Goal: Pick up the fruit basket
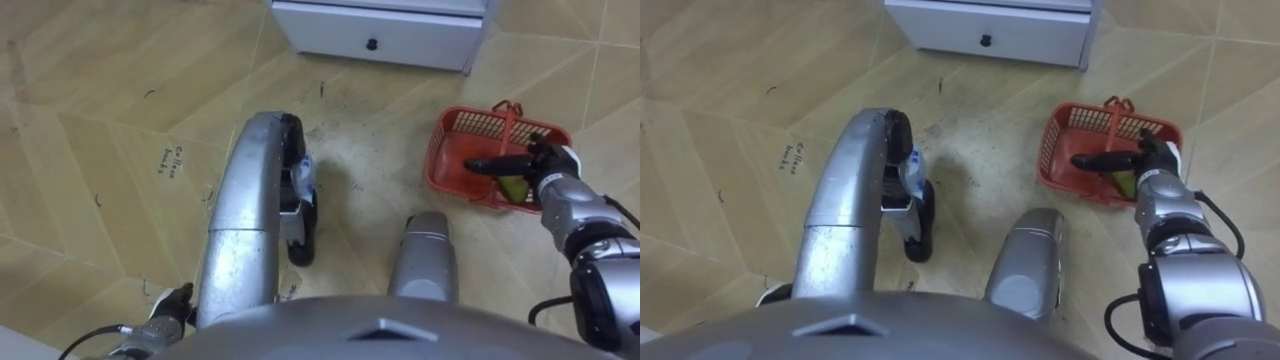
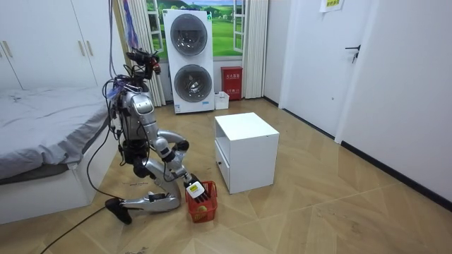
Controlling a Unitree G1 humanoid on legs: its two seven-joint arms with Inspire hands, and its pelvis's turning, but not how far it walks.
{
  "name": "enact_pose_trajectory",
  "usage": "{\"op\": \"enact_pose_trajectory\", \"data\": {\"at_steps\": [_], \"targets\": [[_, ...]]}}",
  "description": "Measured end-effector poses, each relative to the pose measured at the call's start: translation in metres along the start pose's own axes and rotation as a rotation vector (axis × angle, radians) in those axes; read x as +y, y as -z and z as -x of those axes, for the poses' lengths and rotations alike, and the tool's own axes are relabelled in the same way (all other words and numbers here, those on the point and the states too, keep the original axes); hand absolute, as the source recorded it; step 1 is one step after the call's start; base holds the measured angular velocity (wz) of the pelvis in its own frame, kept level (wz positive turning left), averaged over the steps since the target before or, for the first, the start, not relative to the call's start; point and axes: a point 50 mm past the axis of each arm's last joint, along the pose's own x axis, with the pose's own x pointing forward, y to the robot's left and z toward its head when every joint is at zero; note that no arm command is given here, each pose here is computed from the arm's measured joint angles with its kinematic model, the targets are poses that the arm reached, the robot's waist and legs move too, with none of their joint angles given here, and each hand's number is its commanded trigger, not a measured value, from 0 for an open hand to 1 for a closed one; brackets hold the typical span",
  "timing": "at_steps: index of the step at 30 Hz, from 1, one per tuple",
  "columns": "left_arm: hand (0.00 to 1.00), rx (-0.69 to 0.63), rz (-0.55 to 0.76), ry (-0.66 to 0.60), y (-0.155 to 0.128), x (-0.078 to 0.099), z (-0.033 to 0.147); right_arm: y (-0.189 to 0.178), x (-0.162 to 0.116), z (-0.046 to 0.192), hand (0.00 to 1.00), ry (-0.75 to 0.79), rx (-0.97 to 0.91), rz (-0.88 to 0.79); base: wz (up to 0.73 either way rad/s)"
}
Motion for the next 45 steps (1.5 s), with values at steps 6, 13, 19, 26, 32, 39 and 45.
{"op": "enact_pose_trajectory", "data": {"at_steps": [6,13,19,26,32,39,45], "targets": [[0.0,-0.005,0.003,0.019,-0.002,-0.001,0.0,0.002,0.004,0.0,0.0,-0.035,0.008,-0.055,0.0],[0.0,-0.012,0.003,0.031,-0.005,-0.001,-0.001,0.0,0.006,0.0,0.56,-0.063,0.005,-0.078,0.0],[0.0,-0.012,0.003,0.04,-0.005,-0.001,-0.001,-0.002,0.008,0.0,1.0,-0.084,0.0,-0.071,0.0],[0.0,-0.011,0.003,0.057,-0.005,-0.002,-0.001,-0.002,0.008,0.0,1.0,-0.093,0.0,-0.071,0.0],[0.0,-0.013,0.003,0.063,-0.006,-0.002,-0.001,-0.001,0.009,0.0,1.0,-0.106,0.005,-0.042,0.0],[0.0,-0.016,0.002,0.073,-0.008,-0.002,-0.001,0.007,0.006,0.0,1.0,-0.097,0.035,-0.049,0.0],[0.0,-0.029,0.001,0.069,-0.014,-0.001,-0.002,0.01,0.006,0.001,1.0,-0.092,0.046,-0.049,0.0]]}}
